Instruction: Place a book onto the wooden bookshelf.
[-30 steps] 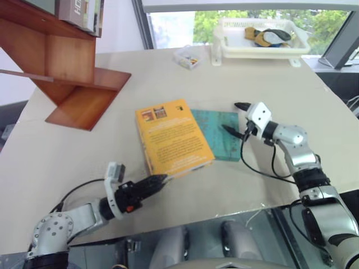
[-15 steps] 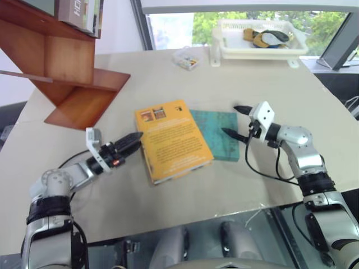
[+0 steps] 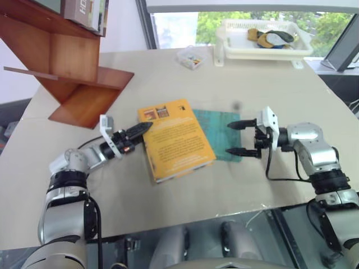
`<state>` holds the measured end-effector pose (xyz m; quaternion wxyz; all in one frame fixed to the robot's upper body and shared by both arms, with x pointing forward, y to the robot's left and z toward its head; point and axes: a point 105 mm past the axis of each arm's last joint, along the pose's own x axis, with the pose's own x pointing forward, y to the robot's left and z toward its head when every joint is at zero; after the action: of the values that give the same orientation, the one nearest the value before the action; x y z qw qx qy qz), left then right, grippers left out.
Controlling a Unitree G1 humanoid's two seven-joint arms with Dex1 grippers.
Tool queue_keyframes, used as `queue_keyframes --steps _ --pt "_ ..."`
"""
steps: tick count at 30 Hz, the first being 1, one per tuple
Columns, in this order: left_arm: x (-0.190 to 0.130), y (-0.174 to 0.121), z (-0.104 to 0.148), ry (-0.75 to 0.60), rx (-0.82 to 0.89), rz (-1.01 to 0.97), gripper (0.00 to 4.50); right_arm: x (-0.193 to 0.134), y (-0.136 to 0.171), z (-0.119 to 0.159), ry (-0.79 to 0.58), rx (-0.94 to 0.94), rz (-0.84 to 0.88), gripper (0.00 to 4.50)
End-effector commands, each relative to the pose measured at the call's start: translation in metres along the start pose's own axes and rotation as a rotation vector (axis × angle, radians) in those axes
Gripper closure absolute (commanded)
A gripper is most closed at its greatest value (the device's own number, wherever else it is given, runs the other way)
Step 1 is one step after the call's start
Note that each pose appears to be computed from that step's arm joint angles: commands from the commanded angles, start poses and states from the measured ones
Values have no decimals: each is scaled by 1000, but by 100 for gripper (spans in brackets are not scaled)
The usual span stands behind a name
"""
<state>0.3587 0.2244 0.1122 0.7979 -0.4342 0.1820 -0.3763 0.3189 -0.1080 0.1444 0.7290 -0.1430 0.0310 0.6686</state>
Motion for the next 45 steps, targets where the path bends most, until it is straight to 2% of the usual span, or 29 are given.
queue_keyframes --steps 1,13,22,26,31,45 --pt "7 2 0 13 5 -4 4 -2 14 12 6 -19 100 0" --pt "15 -2 -6 39 -12 -49 4 -3 19 11 16 -13 91 0" --pt "11 1 -7 12 -18 -40 4 24 82 13 16 66 309 0" --pt "12 0 -8 12 -17 -41 4 42 70 -5 90 111 184 0" --pt "11 0 -9 15 -15 -34 4 51 64 -1 68 131 128 0" --pt "8 -3 -11 14 -17 -49 4 19 26 -5 122 106 -59 0"
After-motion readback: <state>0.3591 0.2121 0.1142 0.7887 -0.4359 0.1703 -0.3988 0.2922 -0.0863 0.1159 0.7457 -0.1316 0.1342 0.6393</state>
